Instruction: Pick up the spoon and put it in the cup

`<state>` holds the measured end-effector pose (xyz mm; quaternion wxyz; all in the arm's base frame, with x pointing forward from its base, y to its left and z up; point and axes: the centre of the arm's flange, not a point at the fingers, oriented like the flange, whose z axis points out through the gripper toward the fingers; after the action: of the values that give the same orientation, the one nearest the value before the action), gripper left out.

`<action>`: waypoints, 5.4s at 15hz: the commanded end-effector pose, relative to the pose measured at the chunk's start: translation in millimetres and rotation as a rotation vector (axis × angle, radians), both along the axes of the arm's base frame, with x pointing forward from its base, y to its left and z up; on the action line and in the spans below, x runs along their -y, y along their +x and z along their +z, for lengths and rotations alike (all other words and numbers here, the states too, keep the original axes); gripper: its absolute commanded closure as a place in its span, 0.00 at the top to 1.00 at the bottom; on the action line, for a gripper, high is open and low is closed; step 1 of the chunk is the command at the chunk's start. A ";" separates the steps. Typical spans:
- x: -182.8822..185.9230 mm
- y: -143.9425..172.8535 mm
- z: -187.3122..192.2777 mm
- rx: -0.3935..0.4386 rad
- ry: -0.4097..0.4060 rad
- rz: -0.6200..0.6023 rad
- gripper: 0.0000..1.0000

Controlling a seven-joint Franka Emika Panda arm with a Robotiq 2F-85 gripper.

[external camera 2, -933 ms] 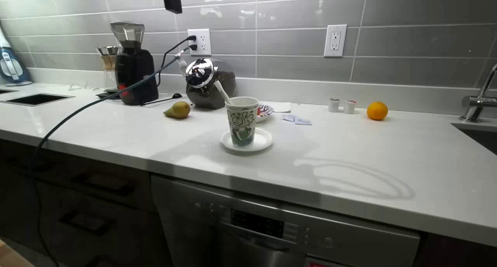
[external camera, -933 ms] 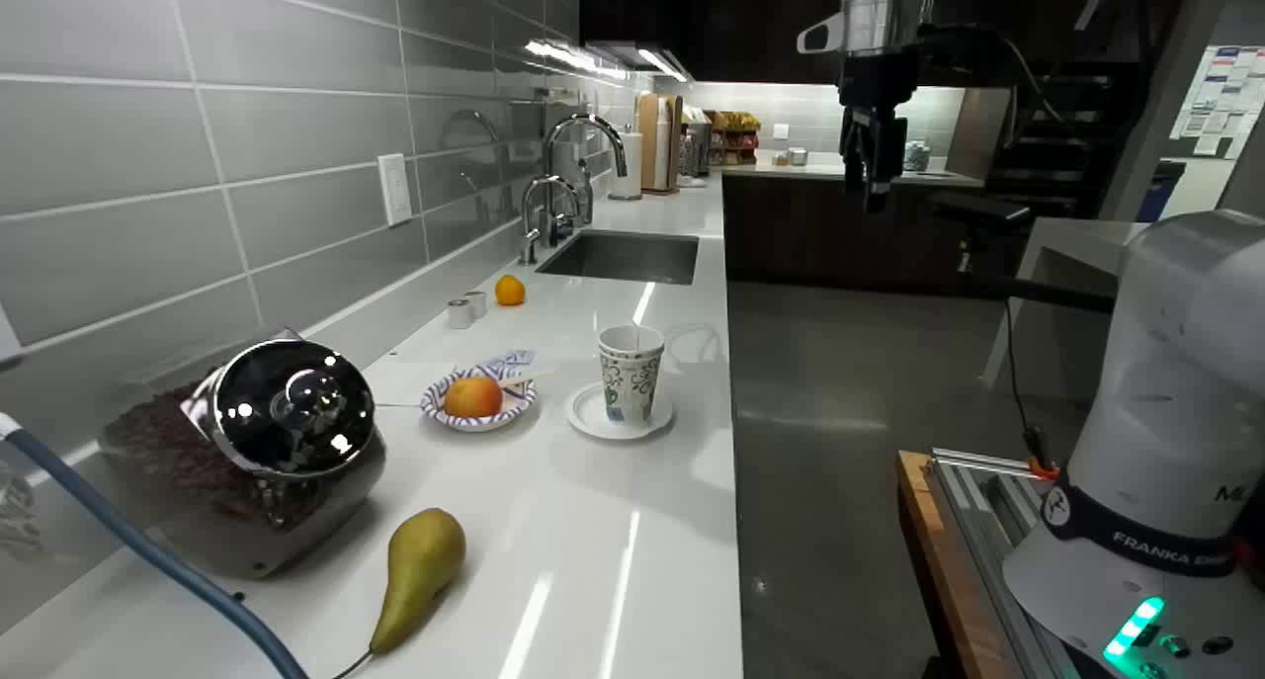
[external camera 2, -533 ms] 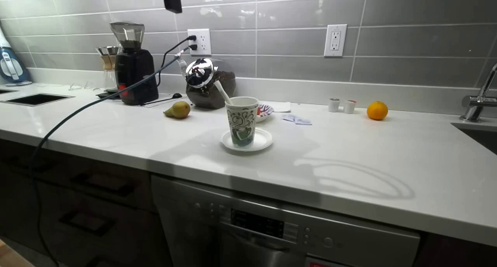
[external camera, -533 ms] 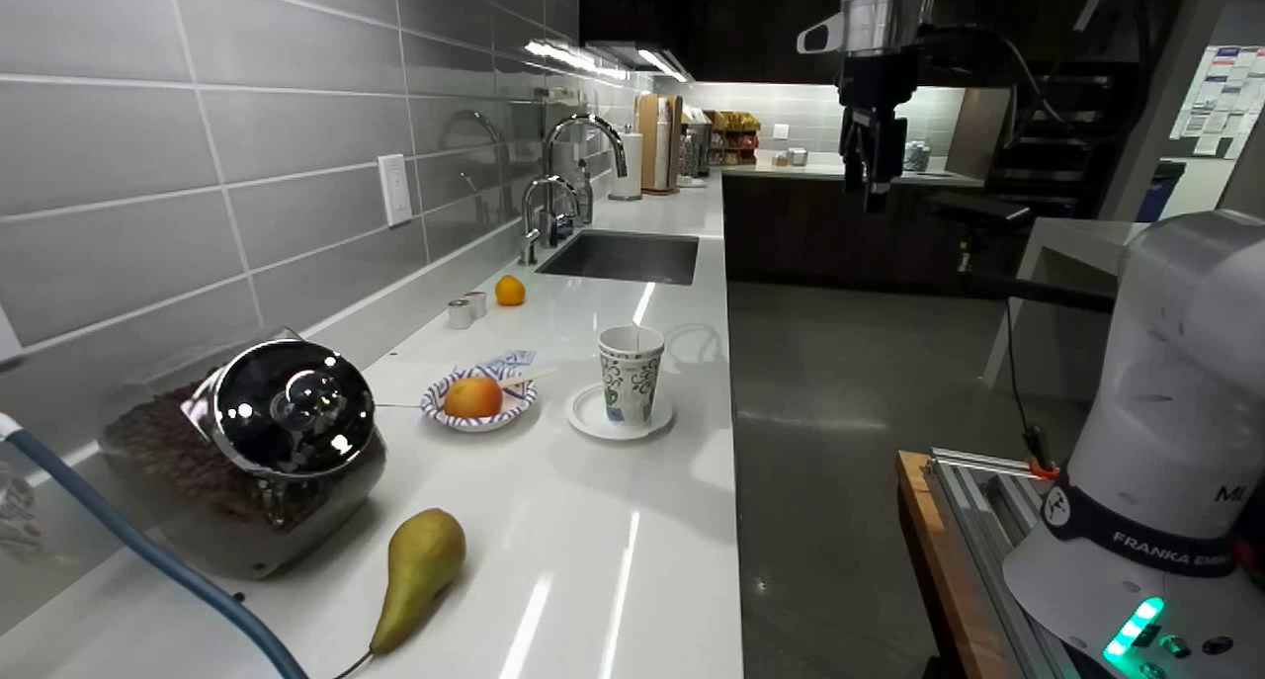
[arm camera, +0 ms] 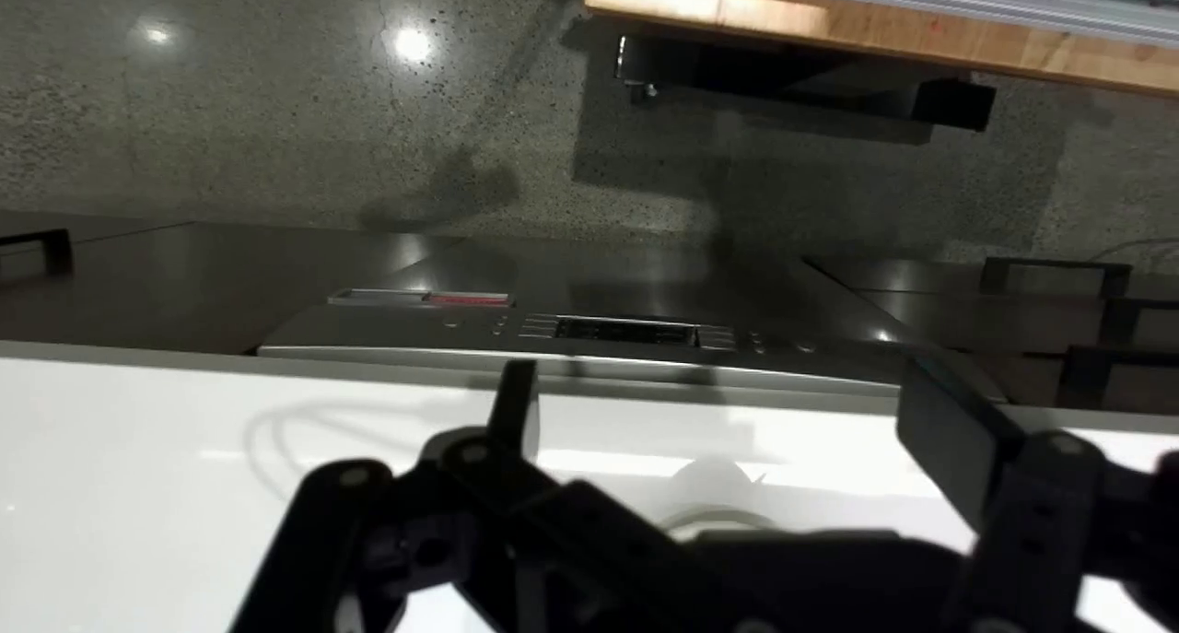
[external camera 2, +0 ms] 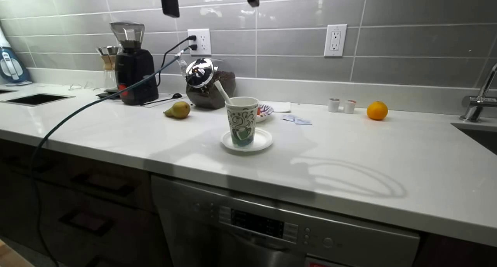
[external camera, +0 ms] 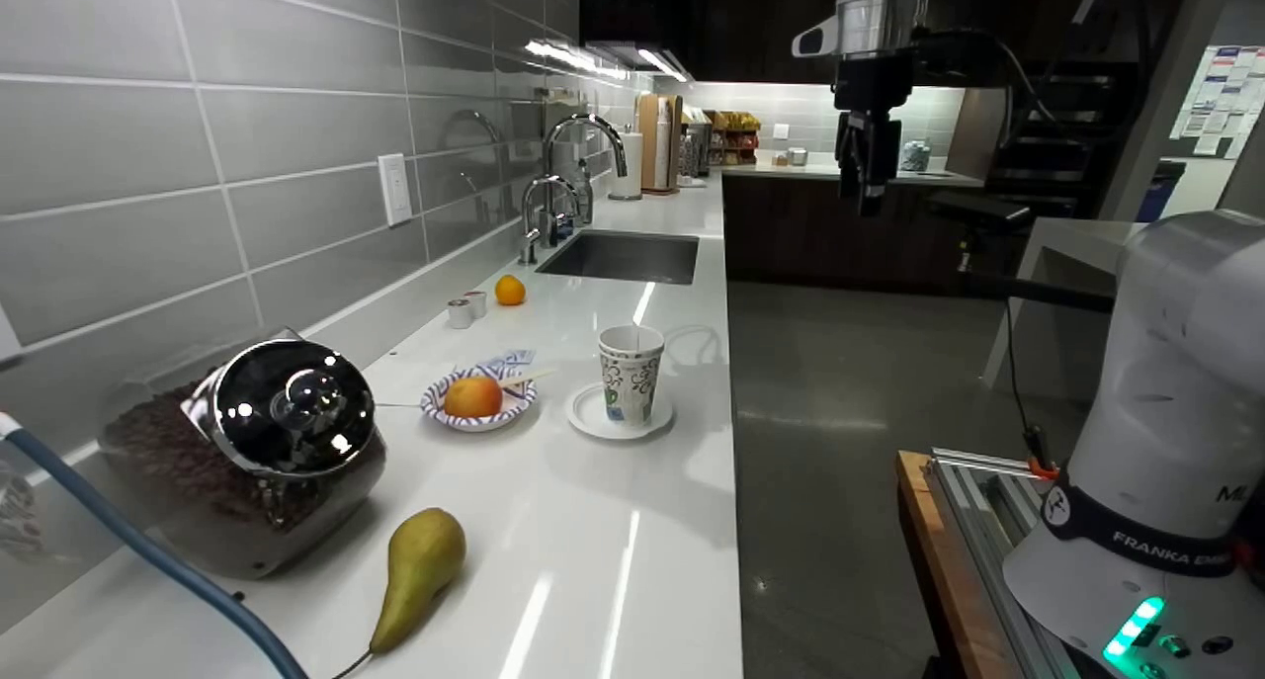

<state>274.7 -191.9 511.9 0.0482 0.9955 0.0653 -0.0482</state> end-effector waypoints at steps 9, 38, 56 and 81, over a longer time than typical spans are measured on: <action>-4.2 166.0 -15.1 0.158 0.403 0.026 1.00; 44.0 321.5 -183.3 0.141 0.541 -0.063 1.00; 42.1 359.7 -248.3 0.166 0.705 -0.156 0.48; 36.3 363.6 -262.4 0.128 0.797 -0.213 0.01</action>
<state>631.5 -226.3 244.0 -0.3190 0.9470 -0.0184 0.0335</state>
